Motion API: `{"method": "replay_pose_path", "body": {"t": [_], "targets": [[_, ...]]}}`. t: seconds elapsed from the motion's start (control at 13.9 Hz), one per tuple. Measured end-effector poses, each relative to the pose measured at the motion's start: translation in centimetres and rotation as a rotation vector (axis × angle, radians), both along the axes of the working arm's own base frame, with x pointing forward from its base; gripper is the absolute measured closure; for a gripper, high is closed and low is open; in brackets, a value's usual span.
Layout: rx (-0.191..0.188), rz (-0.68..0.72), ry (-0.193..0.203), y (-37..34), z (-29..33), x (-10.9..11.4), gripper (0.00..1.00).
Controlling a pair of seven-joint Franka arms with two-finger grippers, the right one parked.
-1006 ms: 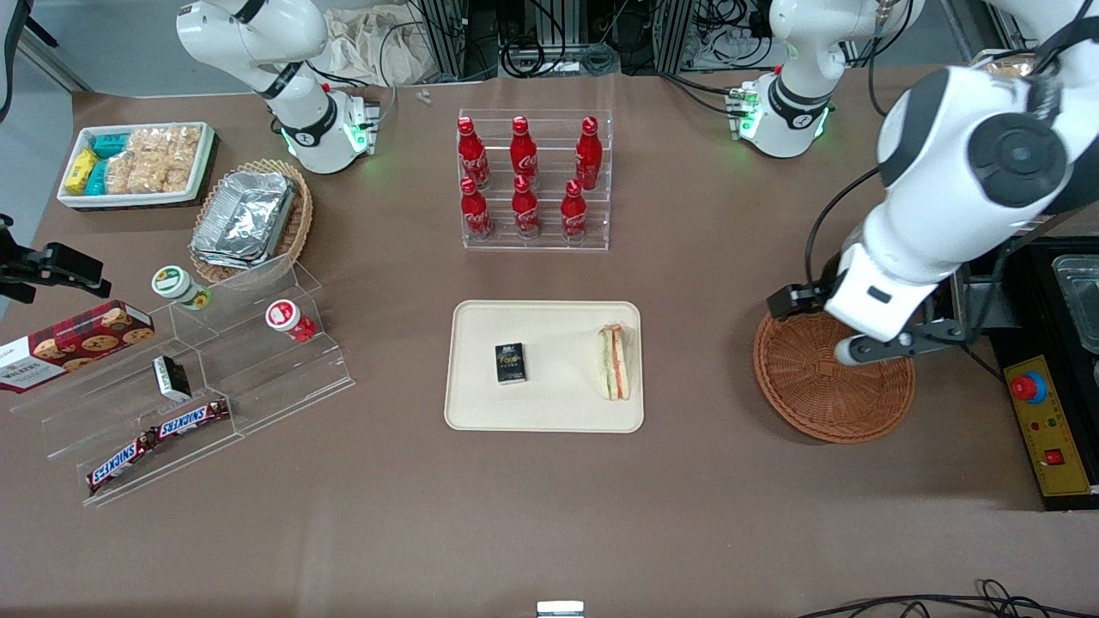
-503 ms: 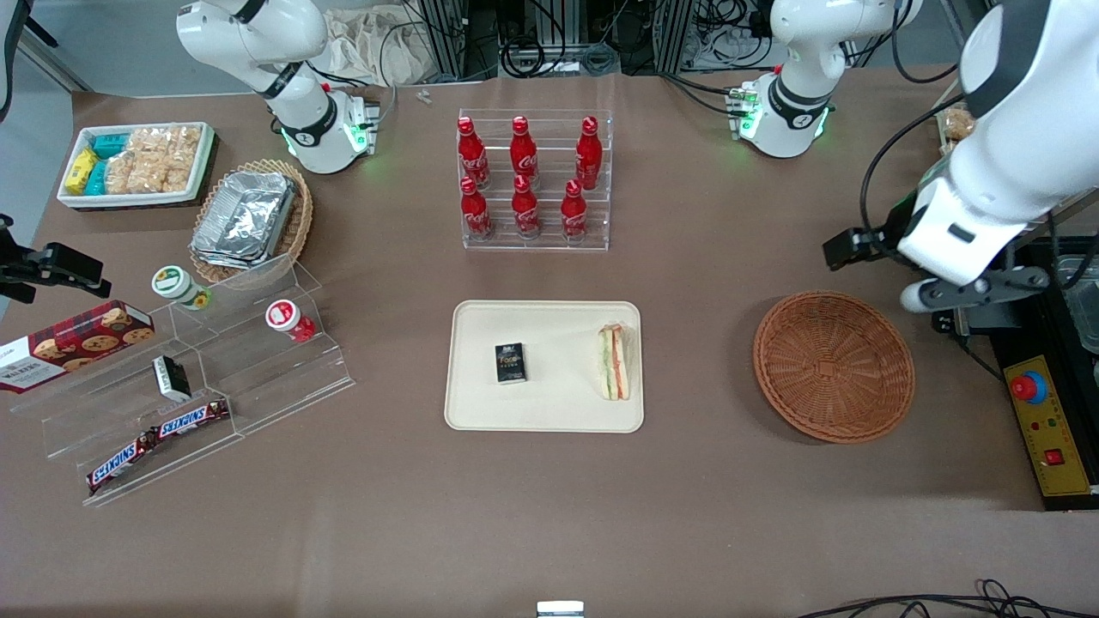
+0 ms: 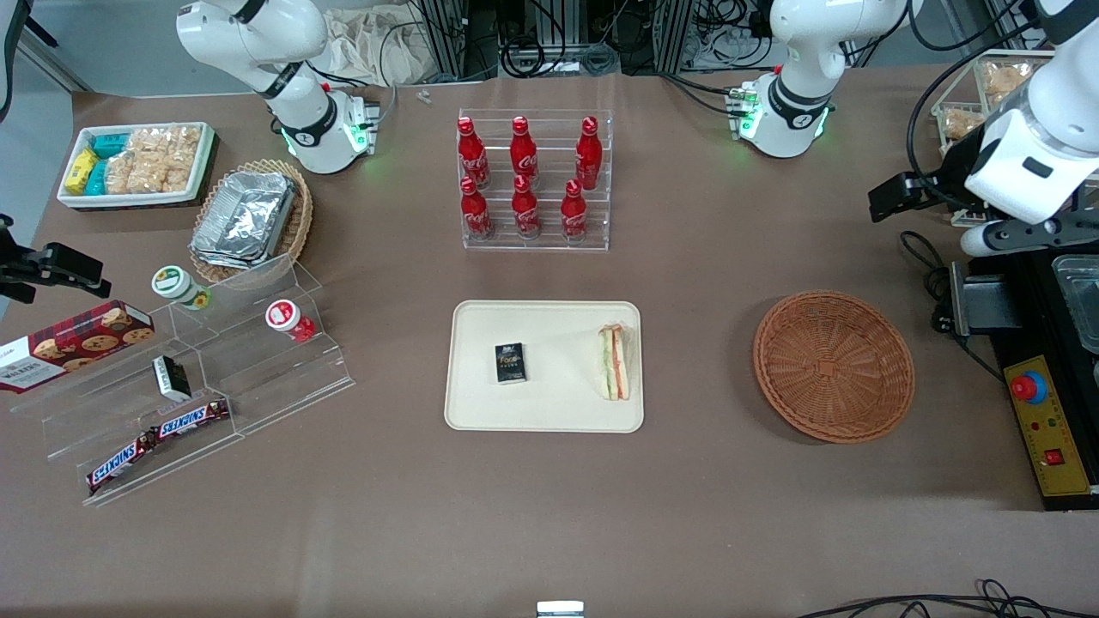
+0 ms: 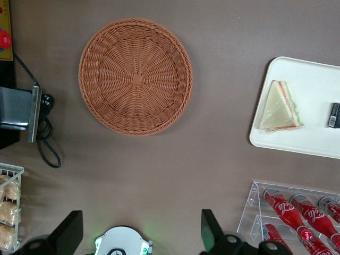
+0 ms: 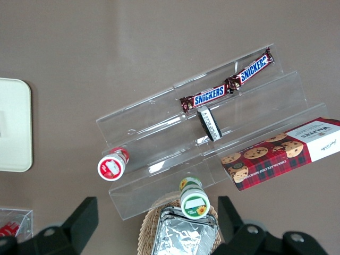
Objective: Place sandwich from basket to tray
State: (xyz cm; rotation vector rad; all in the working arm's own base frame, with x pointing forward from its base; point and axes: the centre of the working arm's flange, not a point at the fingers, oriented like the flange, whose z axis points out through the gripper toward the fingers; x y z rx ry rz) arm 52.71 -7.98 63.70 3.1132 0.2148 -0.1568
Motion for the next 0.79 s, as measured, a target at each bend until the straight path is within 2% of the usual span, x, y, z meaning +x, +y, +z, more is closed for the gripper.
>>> {"method": "replay_pose_path", "body": {"t": [0.79], "targets": [[-0.005,-0.035,-0.010,-1.2,0.5,-0.3,0.00]]}}
